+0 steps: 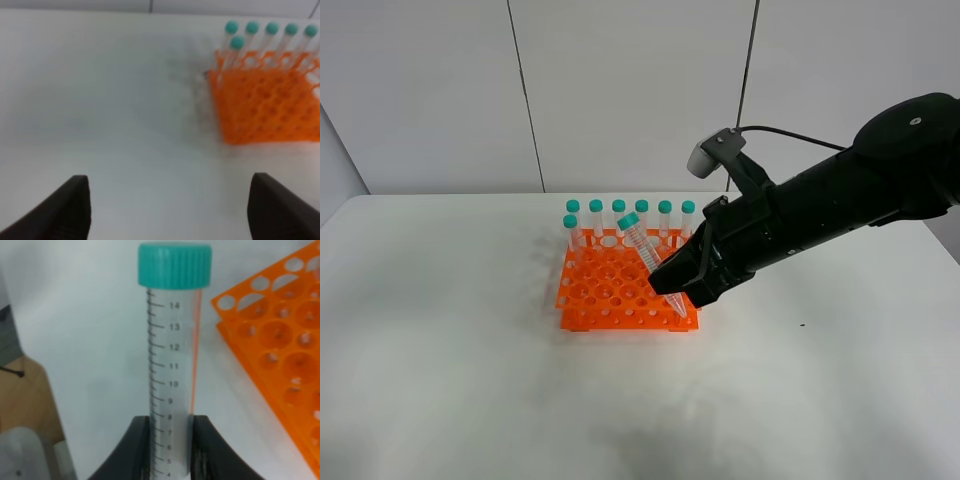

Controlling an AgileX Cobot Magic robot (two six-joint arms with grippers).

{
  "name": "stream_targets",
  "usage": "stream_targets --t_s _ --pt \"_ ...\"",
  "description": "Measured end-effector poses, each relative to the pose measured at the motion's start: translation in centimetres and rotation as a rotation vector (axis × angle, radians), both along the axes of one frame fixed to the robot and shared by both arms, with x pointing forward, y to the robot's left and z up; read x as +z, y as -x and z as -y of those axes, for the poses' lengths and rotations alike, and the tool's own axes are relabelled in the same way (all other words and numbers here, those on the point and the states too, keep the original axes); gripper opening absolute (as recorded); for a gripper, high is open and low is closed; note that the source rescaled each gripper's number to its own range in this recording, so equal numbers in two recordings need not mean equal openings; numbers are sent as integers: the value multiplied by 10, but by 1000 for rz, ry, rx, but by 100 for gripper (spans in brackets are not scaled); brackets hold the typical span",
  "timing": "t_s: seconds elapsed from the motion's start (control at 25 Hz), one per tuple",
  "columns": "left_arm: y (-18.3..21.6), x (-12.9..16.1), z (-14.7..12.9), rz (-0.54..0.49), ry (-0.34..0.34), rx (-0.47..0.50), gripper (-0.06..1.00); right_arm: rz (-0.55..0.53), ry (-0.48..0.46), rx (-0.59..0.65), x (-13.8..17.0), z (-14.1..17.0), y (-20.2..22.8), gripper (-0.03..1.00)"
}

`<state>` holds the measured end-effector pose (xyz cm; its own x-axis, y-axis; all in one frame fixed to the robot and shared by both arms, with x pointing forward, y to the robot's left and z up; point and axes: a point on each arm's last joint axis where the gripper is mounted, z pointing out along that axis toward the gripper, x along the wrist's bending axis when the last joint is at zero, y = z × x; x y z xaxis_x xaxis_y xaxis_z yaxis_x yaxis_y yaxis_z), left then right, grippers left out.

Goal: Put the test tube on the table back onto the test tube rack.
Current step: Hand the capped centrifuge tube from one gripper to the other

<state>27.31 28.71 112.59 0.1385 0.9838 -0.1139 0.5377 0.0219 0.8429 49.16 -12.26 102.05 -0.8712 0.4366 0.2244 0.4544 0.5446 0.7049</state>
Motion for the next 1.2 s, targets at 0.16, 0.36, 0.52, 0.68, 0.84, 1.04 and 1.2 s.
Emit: stream_targets --t_s 0.16,0.36,0.52,0.68,0.84,1.04,1.2 --pt "-58 13 8 -89 11 -65 100 8 2 -9 0 0 -1 1" --pt "-132 -6 26 -165 131 -175 100 9 2 -10 0 0 -1 1" --pt "-165 -19 42 -164 232 -269 99 10 2 -11 0 0 -1 1" --pt "-193 -36 71 -166 356 -403 99 11 2 -12 0 0 -1 1" --pt "-207 -55 114 -191 459 -515 99 11 2 -12 0 0 -1 1" --pt "-216 -72 143 -229 554 -532 99 11 2 -12 0 0 -1 1" --pt "-216 -80 161 -231 586 -572 99 11 2 -12 0 0 -1 1"
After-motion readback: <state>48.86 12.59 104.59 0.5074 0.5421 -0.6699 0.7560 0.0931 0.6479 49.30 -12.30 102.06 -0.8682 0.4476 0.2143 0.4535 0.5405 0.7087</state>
